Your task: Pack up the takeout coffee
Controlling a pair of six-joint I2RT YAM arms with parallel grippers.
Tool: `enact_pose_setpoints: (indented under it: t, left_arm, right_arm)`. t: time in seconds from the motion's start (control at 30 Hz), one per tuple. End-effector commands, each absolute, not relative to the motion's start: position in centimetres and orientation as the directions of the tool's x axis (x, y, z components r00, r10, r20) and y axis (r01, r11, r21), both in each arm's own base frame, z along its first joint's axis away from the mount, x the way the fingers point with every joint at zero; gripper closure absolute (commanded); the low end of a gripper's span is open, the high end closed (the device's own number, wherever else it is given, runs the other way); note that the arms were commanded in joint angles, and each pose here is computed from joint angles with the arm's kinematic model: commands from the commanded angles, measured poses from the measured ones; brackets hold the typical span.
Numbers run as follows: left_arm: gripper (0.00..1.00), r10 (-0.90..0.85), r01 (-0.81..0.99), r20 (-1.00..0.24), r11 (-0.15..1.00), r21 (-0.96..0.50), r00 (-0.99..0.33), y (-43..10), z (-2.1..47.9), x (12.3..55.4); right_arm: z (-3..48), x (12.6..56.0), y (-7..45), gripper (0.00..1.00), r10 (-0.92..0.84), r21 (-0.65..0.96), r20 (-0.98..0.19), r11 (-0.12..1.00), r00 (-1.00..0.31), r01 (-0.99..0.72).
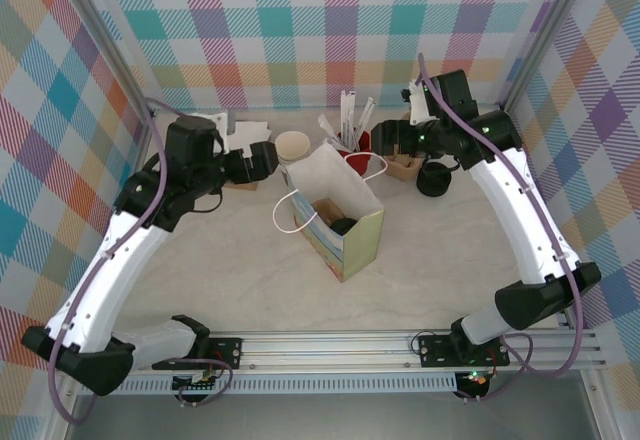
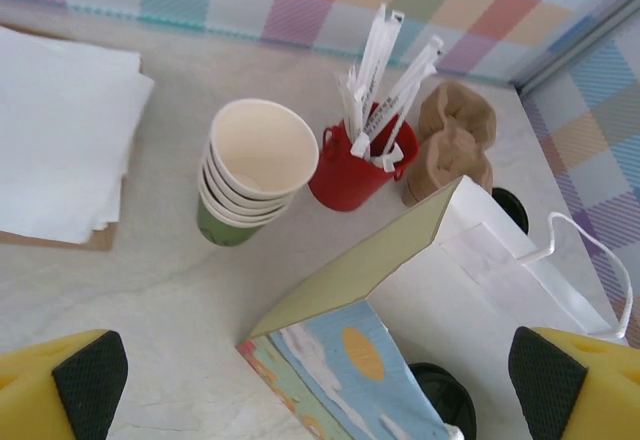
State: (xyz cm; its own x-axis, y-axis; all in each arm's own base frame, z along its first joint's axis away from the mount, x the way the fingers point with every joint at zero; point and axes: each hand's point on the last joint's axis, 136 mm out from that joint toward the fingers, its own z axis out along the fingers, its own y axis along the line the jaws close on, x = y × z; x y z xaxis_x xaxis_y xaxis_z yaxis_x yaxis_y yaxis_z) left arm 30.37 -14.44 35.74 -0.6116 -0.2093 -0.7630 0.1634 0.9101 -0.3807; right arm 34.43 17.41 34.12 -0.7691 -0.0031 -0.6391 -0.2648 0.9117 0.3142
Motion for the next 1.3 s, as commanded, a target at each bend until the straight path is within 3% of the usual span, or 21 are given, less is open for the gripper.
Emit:
enact_pose_setpoints:
  t: [0.0,0.23,0.7,1.03,1.27]
  left_arm:
    - [0.0,-0.202,0.109,-0.796,0.942,-0.317,-0.57,-12.0,35.7,29.7]
    - [0.0,-0.204,0.032,-0.842,0.967,-0.253,-0.5,-8.9,35.9,28.0]
    - [0.0,-0.194,-0.067,-0.854,0.98,-0.185,-0.482,-5.9,34.9,26.3]
    - [0.0,-0.189,-0.082,-0.855,0.982,-0.171,-0.483,-5.8,34.6,26.8]
    - [0.0,-0.188,-0.078,-0.85,0.982,-0.172,-0.492,-6.1,34.2,27.2]
  right_arm:
    - [34.7,37.0,18.2,0.2,0.067,0.392,-0.67,0.877,-0.739,-0.277]
    - [31.9,42.0,17.4,0.26,0.132,0.437,-0.636,0.874,-0.76,-0.214]
    - [28.6,48.7,22.4,0.28,0.146,0.608,-0.54,0.749,-0.829,-0.264]
    - [25.8,51.4,24.8,0.31,0.12,0.611,-0.499,0.751,-0.858,-0.251]
    - [24.3,52.3,25.5,0.42,0.111,0.595,-0.489,0.768,-0.865,-0.238]
